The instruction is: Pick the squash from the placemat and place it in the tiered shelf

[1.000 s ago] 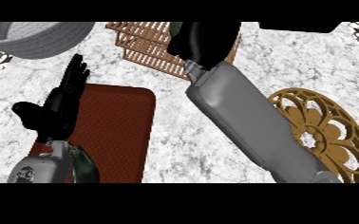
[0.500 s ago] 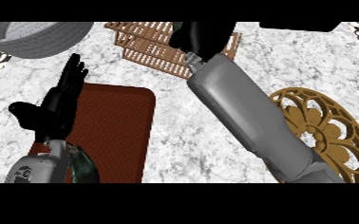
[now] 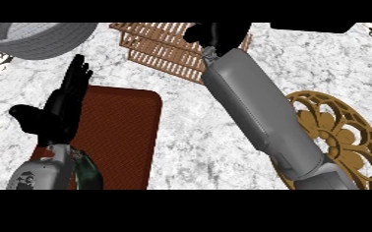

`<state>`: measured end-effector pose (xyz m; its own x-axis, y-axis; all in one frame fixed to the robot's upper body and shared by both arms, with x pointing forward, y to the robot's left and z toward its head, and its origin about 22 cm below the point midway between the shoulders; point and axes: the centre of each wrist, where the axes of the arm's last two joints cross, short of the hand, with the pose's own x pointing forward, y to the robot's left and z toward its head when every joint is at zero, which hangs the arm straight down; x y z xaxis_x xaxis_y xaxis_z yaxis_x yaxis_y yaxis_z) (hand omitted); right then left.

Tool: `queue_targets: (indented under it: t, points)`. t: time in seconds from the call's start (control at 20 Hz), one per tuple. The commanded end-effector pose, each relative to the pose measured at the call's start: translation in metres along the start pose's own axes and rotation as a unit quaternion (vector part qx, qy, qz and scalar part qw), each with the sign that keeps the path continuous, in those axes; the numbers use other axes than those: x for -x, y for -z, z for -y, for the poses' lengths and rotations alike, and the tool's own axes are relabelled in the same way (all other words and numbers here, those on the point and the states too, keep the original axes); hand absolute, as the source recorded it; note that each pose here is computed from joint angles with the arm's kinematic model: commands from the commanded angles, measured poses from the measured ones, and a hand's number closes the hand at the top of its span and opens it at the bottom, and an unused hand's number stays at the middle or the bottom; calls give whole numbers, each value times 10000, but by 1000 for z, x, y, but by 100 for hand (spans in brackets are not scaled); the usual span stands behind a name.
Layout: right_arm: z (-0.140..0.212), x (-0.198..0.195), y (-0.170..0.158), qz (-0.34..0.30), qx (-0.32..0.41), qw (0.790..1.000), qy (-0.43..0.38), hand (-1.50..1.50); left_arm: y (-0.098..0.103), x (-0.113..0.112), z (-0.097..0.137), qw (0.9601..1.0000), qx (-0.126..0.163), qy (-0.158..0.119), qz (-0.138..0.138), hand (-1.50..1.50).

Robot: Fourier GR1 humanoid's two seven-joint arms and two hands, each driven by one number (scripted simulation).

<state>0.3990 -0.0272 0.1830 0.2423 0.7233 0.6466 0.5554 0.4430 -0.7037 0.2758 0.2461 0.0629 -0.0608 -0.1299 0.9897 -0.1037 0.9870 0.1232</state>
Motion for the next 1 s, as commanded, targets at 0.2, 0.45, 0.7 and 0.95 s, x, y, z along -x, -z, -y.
queue_targets:
  t: [0.2,0.45,0.7,0.95]
  points:
    - [-15,-5,1,-739,107,9924,981,-150,-1,-9,10,10000,72,-26,-9,0]
    - [12,-38,2,-490,337,9802,1889,-150,-5,0,-5,9999,-152,-33,5,0]
    - [18,-45,7,-699,701,9742,2027,-150,-13,8,-9,9995,-277,70,-166,0]
    - [25,-26,11,-1155,830,9652,2194,-150,-14,17,-21,9977,-593,44,-336,0]
